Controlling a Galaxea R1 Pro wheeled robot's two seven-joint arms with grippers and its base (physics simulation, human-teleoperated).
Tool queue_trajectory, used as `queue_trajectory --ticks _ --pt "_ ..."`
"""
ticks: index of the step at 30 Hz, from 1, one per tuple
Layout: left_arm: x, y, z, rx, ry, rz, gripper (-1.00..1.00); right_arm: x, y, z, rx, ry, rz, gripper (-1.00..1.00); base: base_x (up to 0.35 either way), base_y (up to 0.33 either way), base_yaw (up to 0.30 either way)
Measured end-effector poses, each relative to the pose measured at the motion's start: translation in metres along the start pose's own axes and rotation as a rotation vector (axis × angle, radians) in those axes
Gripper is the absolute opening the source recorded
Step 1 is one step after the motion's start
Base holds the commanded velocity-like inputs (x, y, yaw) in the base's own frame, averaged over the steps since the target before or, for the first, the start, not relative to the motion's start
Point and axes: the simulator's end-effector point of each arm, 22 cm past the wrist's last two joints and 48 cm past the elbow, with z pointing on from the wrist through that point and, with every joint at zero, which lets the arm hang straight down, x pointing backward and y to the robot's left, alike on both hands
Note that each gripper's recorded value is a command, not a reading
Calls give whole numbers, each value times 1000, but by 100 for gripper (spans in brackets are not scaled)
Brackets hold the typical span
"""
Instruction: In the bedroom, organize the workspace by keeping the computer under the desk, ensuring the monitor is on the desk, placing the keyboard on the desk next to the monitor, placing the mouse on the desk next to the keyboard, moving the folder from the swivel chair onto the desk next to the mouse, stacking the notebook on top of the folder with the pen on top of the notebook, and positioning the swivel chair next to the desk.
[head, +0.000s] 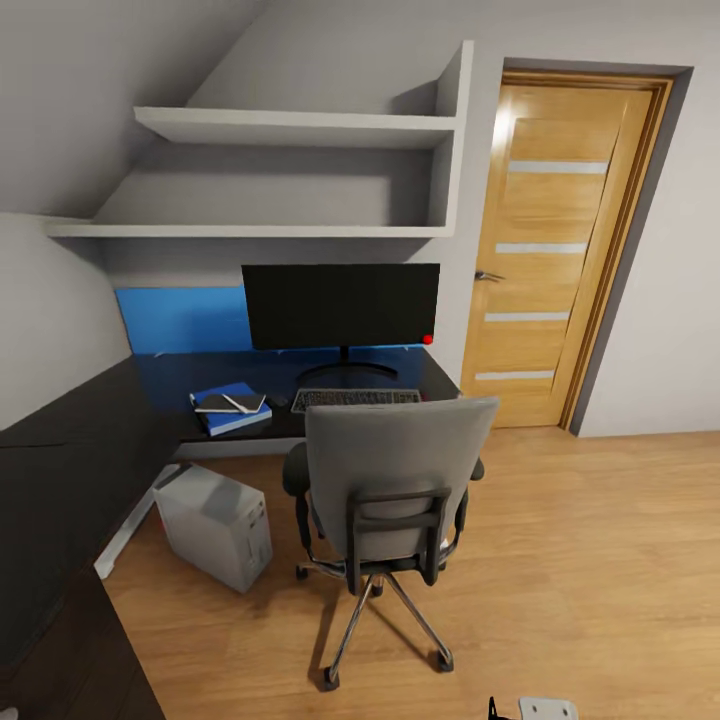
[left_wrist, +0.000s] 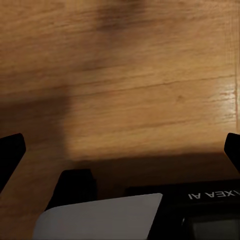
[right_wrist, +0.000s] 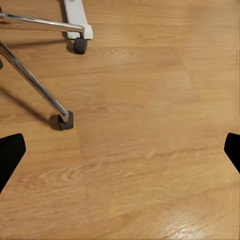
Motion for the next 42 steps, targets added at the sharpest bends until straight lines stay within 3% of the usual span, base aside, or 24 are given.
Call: queue_trajectory --ticks 6,10,16,27,42 --pt "-3 -1 -11 -2 2 0 100 -10 -2 -5 0 0 -1 100 0 0 0" --pt "41 6 -15 -13 58 -9 100 -17 -3 -9 0 0 0 100 0 0 0" --pt "89 60 -28 -81 133 -14 100 -27 -5 -15 0 1 0 100 0 0 0" --pt "93 127 -54 -165 150 -16 100 -44 -9 -25 0 1 0 100 0 0 0" --pt "102 127 -81 -162 174 -5 100 -67 -14 -38 0 1 -1 100 0 0 0"
